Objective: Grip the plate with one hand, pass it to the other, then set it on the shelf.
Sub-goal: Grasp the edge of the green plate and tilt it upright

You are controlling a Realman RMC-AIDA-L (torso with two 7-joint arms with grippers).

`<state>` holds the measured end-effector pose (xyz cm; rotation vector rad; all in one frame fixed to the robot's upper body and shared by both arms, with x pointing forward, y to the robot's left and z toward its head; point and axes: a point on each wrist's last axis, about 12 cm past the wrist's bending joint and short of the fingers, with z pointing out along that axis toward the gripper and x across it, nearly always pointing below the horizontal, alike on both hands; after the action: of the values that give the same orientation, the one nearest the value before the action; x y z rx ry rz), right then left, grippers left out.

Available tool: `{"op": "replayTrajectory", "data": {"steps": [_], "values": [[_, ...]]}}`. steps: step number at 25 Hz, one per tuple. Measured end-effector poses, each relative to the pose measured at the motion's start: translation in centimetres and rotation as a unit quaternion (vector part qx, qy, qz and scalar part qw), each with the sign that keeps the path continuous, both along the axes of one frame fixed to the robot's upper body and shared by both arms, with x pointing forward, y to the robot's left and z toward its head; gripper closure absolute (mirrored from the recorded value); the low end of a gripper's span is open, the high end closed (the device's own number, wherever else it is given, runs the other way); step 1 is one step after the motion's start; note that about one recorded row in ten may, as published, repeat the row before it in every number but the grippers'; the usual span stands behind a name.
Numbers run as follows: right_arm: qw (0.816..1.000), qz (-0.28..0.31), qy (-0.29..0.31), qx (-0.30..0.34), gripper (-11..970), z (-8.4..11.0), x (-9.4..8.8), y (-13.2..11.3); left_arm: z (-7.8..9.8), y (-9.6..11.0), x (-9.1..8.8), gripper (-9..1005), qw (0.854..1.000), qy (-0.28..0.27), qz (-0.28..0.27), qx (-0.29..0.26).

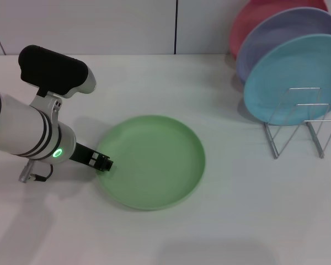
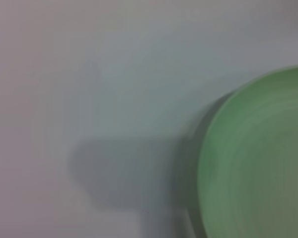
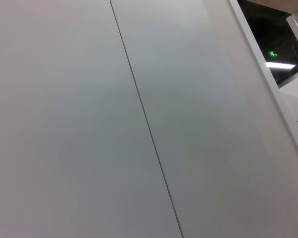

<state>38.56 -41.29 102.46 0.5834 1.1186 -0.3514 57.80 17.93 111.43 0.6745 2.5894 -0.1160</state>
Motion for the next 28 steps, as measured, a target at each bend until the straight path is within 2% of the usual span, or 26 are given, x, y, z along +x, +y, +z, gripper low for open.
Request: {"op": "replayTrajectory", "data": {"steps": [5, 11, 19, 22, 24, 26, 28], "values": [[1.0, 0.0, 0.0, 0.0, 142, 0.0, 0.0, 0.0, 0.1, -0.1, 0.2, 513, 1.0, 0.009, -0.001, 0.004], [1.0, 0.0, 0.0, -0.001, 142, 0.0, 0.0, -0.1, 0.4, -0.3, 0.4, 692, 1.0, 0.006, -0.004, 0.003], [0.999, 0.011, -0.034, -0.02, 143, 0.9, 0.0, 0.2, 0.7, -0.6, 0.5, 843, 1.0, -0.002, -0.015, 0.003], [0.995, 0.053, -0.081, -0.038, 143, 2.1, 0.5, 0.6, 1.0, -0.8, 0.5, 892, 1.0, -0.008, -0.02, 0.002], [0.986, 0.102, -0.122, -0.05, 144, 3.4, 1.4, 0.8, 1.3, -1.0, 0.6, 924, 1.0, -0.015, -0.024, 0.0], [0.97, 0.171, -0.163, -0.063, 144, 5.0, 2.9, 0.9, 1.7, -1.1, 0.6, 925, 0.999, -0.022, -0.028, -0.002], [0.942, 0.262, -0.198, -0.078, 144, 7.0, 5.0, 1.4, 2.2, -1.3, 0.6, 926, 0.999, -0.031, -0.033, -0.005]]}}
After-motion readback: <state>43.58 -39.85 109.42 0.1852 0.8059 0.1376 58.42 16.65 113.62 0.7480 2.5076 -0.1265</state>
